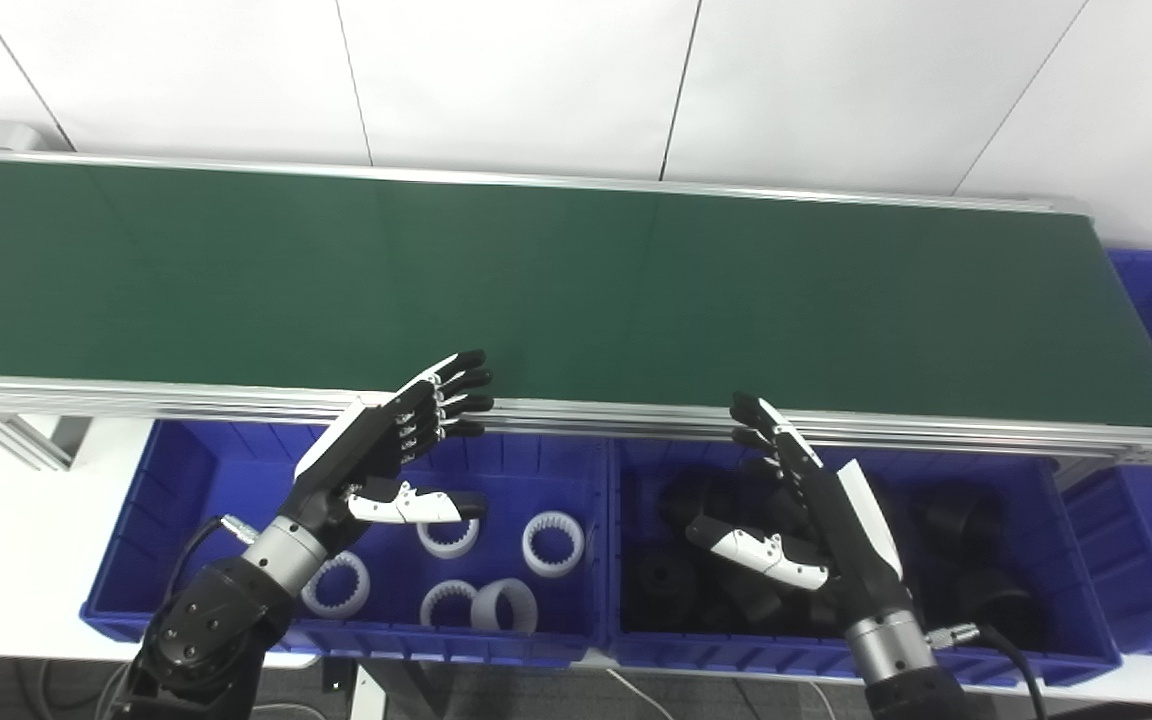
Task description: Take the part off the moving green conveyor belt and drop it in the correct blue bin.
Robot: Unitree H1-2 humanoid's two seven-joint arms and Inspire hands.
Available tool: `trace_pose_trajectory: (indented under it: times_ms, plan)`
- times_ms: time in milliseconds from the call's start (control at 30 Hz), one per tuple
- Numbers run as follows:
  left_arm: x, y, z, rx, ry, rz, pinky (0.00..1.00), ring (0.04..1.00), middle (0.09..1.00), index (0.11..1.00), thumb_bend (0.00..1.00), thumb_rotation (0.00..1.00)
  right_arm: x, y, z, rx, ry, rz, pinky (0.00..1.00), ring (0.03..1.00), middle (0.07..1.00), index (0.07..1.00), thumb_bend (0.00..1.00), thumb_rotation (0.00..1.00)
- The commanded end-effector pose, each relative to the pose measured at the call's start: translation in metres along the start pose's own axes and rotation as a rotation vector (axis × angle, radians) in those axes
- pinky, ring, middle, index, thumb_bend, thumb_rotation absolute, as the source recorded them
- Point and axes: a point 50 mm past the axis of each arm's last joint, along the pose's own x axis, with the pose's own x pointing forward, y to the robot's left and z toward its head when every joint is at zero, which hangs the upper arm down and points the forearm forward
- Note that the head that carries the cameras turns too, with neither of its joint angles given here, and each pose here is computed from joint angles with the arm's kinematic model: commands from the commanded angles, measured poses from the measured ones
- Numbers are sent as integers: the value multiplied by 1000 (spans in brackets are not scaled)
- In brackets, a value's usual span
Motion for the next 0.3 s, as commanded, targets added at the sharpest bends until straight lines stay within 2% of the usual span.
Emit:
trace_pose_trajectory:
  times_ms: [0,267]
  plan:
    - [3,3,6,17,-39,-5,792,864,918,932,830,191,3,-3,10,-4,-31,-19,771,859,900,917,780,529]
    - [5,4,4,17,-26,-2,785,861,916,924,829,167,5,-2,8,-1,-29,-20,772,859,898,915,779,527]
